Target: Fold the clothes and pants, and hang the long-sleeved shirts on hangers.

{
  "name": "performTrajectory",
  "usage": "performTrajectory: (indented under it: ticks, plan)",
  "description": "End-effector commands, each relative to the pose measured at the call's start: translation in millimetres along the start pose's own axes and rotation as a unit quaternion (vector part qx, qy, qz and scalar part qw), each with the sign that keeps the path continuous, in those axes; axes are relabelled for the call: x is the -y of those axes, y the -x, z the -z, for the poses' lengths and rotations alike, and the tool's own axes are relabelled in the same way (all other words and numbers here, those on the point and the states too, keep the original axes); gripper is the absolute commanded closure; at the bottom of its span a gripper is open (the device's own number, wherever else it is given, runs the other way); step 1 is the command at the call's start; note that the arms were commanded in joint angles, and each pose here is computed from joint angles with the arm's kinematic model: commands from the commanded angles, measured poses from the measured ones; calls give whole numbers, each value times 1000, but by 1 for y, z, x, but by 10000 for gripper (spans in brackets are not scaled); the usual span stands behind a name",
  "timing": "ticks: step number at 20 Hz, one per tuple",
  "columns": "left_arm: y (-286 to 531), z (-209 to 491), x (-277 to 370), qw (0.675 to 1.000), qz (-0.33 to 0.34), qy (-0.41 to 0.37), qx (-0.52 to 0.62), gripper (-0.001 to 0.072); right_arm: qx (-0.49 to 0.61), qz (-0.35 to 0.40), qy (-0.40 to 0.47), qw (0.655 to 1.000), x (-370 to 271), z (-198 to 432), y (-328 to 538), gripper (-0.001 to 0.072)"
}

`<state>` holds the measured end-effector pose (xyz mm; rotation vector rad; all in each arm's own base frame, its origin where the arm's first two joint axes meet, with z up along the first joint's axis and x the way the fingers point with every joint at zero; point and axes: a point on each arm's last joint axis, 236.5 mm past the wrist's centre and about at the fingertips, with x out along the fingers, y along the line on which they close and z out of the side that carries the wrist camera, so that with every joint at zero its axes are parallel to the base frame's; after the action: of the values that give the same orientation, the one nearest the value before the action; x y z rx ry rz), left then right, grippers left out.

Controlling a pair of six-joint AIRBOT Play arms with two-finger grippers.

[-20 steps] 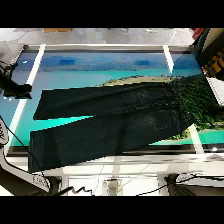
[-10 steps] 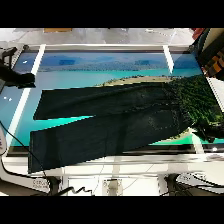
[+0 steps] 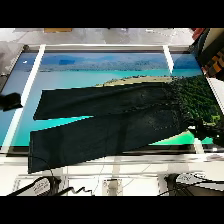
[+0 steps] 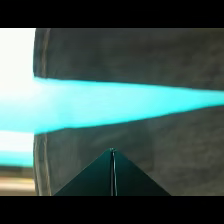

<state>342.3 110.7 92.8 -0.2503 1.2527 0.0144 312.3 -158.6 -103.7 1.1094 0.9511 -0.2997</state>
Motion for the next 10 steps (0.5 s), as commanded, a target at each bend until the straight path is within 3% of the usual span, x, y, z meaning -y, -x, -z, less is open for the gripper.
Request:
performTrajectory:
  ticks: [1, 3, 6, 7, 9, 10]
  plan:
    - [-13, 44, -25, 999, -2, 43, -31, 688, 53, 33, 13, 998, 7, -22, -10, 164]
    - [-23, 62, -37, 996, 2, 72, -51, 689, 68, 42, 26, 996, 3, -28, -15, 193]
    - [-37, 83, -45, 993, 9, 95, -76, 688, 72, 47, 47, 995, -7, -26, -23, 493]
    - [-41, 88, -46, 992, 10, 98, -82, 688, 75, 48, 52, 995, -9, -26, -24, 656]
    - [-48, 95, -51, 990, 6, 101, -96, 673, 78, 47, 60, 994, -13, -27, -21, 680]
    - [-50, 95, -52, 990, 7, 102, -100, 588, 78, 51, 68, 993, -13, -27, -17, 680]
